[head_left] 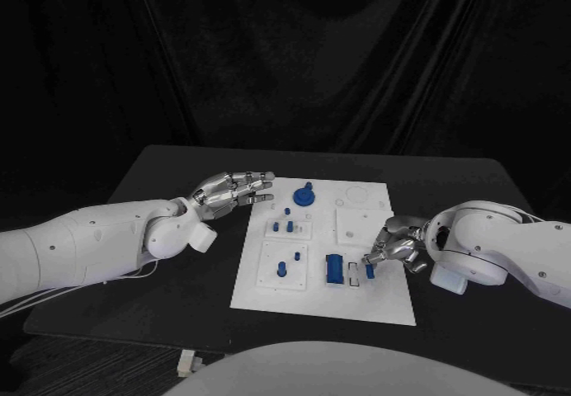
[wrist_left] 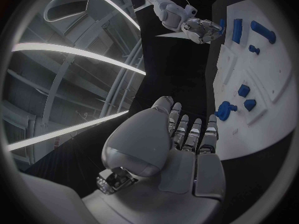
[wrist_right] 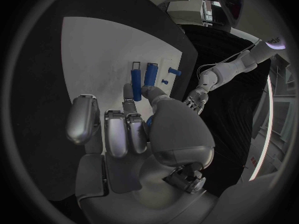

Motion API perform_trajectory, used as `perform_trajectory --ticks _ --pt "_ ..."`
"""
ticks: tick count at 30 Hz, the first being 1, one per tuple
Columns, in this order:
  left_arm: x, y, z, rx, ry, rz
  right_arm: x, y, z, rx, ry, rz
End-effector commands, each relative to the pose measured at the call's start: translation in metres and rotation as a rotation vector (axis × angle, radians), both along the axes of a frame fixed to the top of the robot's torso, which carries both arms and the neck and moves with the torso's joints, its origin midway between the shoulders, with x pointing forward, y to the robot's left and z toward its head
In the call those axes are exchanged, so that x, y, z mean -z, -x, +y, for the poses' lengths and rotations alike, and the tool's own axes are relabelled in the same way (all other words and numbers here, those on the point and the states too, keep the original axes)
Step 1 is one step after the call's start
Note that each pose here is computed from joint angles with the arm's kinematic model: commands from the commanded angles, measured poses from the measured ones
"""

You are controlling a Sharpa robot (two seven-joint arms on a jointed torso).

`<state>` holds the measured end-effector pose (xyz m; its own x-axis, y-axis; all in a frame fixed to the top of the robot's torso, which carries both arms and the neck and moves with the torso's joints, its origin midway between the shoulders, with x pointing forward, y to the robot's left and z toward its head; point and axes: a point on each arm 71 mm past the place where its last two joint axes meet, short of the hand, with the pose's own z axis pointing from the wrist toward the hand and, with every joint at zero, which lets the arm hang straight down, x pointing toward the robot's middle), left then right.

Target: Assemble the parts on the task board

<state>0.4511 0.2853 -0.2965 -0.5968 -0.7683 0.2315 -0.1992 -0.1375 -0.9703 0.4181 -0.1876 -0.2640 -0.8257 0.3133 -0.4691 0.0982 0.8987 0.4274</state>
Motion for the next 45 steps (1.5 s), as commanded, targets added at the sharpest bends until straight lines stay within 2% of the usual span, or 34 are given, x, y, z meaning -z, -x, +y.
perform_trajectory --ticks 1,8,19,45 --pt "-0.0007 0.0004 -0.001 0.004 0.018 -0.004 0.005 0.002 0.003 0.021 -0.039 0.057" --pt "-0.0005 0.0003 -0.003 0.008 0.02 -0.003 0.015 0.002 0.009 0.017 -0.035 0.081" --pt "-0.0005 0.0005 -0.002 0.007 0.02 -0.003 0.024 0.002 0.01 0.013 0.003 0.119" --pt "0.0001 0.0003 -0.004 0.013 0.021 0.001 0.029 0.001 0.013 0.015 -0.002 0.119"
